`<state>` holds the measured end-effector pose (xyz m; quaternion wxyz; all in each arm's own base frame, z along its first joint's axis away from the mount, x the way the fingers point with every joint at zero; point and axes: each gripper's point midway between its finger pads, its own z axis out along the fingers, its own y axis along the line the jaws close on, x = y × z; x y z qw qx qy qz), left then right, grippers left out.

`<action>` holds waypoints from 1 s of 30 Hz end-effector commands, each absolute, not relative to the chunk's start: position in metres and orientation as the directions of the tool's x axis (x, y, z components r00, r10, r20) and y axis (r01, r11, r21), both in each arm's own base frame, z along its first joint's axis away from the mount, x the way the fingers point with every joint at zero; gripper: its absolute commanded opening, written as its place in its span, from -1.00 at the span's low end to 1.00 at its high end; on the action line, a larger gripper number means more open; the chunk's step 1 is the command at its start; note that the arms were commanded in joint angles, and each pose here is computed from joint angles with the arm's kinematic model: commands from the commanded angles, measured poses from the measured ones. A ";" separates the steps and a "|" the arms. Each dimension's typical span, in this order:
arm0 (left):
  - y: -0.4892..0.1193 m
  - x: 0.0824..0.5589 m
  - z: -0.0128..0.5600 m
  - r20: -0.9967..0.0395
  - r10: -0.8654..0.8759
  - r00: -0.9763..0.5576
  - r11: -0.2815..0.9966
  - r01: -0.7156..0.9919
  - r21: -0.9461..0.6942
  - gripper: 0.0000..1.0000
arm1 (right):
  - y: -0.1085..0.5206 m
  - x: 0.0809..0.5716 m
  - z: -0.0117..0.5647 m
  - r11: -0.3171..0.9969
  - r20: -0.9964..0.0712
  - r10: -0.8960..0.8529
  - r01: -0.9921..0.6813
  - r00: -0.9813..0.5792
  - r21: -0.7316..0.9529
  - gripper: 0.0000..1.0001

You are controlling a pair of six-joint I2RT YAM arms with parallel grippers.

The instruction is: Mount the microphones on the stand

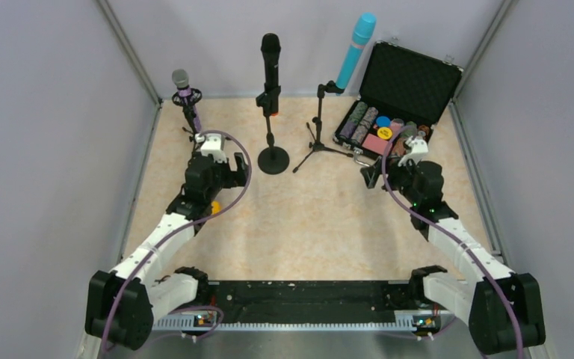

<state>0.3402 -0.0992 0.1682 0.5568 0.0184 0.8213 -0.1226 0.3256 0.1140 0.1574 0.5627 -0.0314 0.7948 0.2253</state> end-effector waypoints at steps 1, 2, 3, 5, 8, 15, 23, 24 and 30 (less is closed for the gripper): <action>-0.087 0.352 0.181 -0.955 -0.109 -0.277 0.981 0.124 -0.148 0.98 | 0.091 0.332 0.155 0.923 -0.915 0.206 -0.241 -0.346 0.299 0.98; -0.085 0.353 0.182 -0.959 -0.113 -0.262 0.983 0.114 -0.147 0.98 | 0.087 0.334 0.152 0.932 -0.919 0.193 -0.230 -0.345 0.282 0.98; -0.083 0.354 0.181 -0.962 -0.112 -0.250 0.984 0.108 -0.142 0.98 | 0.085 0.335 0.149 0.938 -0.920 0.181 -0.220 -0.349 0.268 0.98; -0.076 0.357 0.179 -0.966 -0.108 -0.233 0.987 0.087 -0.132 0.98 | 0.078 0.338 0.143 0.953 -0.920 0.158 -0.188 -0.359 0.237 0.98; -0.064 0.361 0.171 -0.967 -0.112 -0.231 0.991 0.051 -0.127 0.98 | 0.064 0.341 0.138 0.976 -0.929 0.111 -0.139 -0.352 0.169 0.98; -0.032 0.361 0.159 -0.984 -0.101 -0.147 0.994 -0.056 -0.094 0.98 | 0.030 0.345 0.115 1.000 -0.945 0.018 -0.011 -0.327 0.023 0.98; -0.004 0.358 0.156 -1.000 -0.013 -0.027 0.994 -0.110 -0.010 0.98 | 0.017 0.349 0.113 0.999 -0.991 -0.003 0.041 -0.131 -0.008 0.98; -0.002 0.360 0.153 -0.999 -0.005 -0.034 0.994 -0.106 -0.001 0.98 | 0.016 0.350 0.114 0.999 -0.992 -0.004 0.047 -0.130 -0.010 0.98; 0.015 0.360 0.140 -1.000 0.023 0.001 0.991 -0.130 0.022 0.98 | 0.009 0.351 0.123 0.997 -0.998 -0.002 0.078 -0.059 -0.007 0.98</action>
